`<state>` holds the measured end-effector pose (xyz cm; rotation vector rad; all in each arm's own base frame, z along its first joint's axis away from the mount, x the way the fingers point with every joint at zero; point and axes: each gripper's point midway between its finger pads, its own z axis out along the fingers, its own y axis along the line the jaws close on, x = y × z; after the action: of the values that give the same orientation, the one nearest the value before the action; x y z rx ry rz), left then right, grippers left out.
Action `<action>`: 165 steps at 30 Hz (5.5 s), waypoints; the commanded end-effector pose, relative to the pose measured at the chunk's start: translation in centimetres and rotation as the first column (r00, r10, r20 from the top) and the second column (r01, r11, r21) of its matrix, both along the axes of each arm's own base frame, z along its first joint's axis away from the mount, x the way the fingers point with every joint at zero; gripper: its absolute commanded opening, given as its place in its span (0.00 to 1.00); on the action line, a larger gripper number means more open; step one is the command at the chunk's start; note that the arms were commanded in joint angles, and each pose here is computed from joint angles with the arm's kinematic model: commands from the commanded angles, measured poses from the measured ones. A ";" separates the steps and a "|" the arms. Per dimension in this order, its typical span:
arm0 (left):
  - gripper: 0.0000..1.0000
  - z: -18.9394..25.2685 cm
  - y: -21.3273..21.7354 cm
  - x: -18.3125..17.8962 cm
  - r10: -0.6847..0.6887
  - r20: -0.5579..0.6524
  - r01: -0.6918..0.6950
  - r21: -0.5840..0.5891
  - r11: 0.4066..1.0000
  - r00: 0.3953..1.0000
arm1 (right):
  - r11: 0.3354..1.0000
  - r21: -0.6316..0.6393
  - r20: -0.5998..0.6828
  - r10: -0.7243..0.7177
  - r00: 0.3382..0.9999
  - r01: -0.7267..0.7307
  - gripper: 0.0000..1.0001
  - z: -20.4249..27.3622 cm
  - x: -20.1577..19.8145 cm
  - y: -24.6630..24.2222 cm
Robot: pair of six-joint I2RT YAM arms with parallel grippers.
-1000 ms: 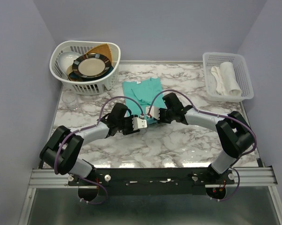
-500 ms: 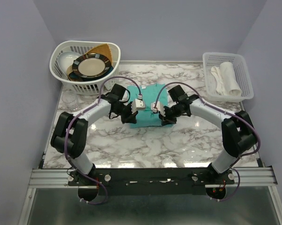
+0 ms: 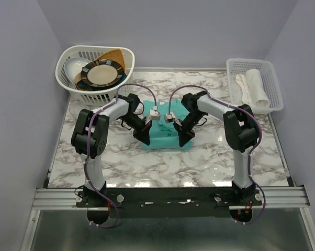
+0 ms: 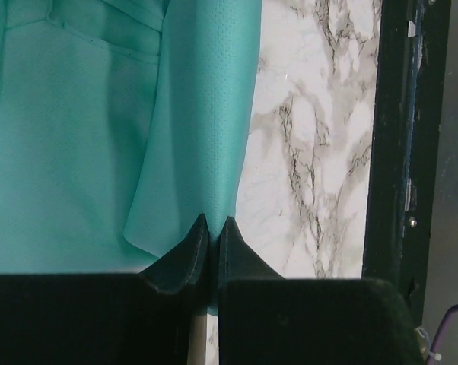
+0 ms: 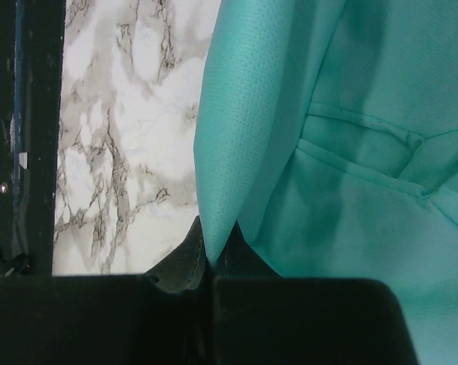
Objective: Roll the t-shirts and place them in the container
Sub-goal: Roll the T-shirt to the center of the board.
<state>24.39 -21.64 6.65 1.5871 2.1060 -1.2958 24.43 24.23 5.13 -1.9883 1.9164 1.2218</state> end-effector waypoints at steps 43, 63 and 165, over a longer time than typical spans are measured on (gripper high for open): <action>0.88 2.6 0.0 1.3 0.036 0.932 -0.051 -0.018 0.999 0.360 | 0.883 -0.463 -0.318 -0.243 0.917 0.074 0.09 -6.2 2.1 -3.8; 0.23 -5.7 -0.8 1.1 -0.250 0.851 -0.005 0.285 0.959 0.462 | 0.886 -0.458 -0.316 -0.241 0.918 0.075 0.17 -6.2 2.2 -3.8; 0.97 0.5 -4.8 -1.8 0.163 0.527 -0.184 -0.012 0.983 0.834 | 0.979 0.127 0.654 -0.204 0.728 0.160 0.09 0.1 1.5 -1.3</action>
<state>24.35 -26.24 7.06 1.4845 1.8526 -0.5647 26.59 23.05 4.94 -1.8225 1.5955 0.3952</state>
